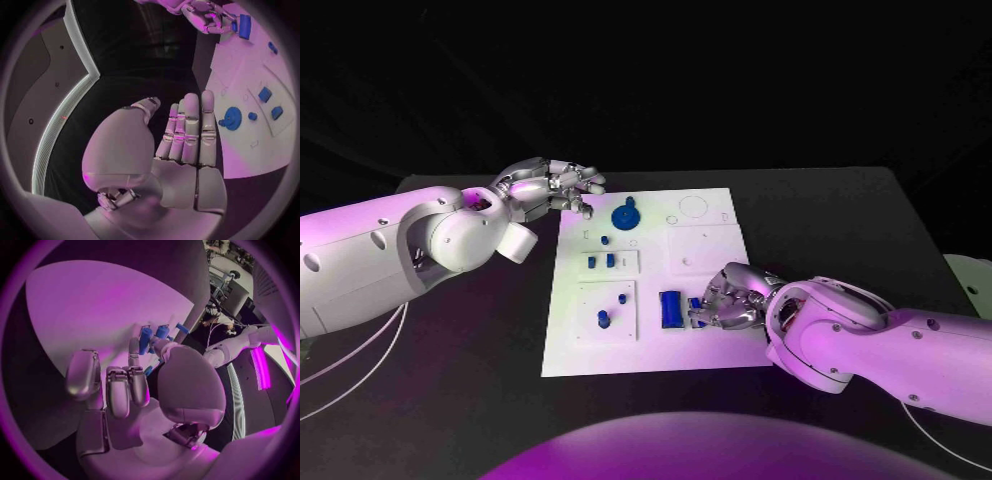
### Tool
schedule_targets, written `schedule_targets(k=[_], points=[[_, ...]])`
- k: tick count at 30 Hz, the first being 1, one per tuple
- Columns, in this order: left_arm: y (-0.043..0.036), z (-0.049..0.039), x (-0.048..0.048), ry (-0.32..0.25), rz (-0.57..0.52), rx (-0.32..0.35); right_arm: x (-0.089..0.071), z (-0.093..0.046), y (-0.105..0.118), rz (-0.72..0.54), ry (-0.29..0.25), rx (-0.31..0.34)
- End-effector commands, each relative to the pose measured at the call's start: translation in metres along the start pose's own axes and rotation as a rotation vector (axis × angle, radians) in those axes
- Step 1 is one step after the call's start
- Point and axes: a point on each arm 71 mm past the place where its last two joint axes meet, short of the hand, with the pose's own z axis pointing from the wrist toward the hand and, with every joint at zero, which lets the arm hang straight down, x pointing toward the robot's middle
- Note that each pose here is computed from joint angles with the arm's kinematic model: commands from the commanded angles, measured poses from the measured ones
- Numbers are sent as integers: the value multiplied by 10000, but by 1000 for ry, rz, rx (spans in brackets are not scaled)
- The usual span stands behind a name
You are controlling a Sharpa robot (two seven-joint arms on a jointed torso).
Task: Assemble the parts on the task board
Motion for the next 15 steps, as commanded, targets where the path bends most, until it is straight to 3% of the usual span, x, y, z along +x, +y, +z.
schedule_targets(k=[1,15], points=[[-6,4,22,18,-10,1,18,-9,12,-22,15,-12],[-3,6,19,16,-8,-2,10,-14,3,-19,4,-7]])
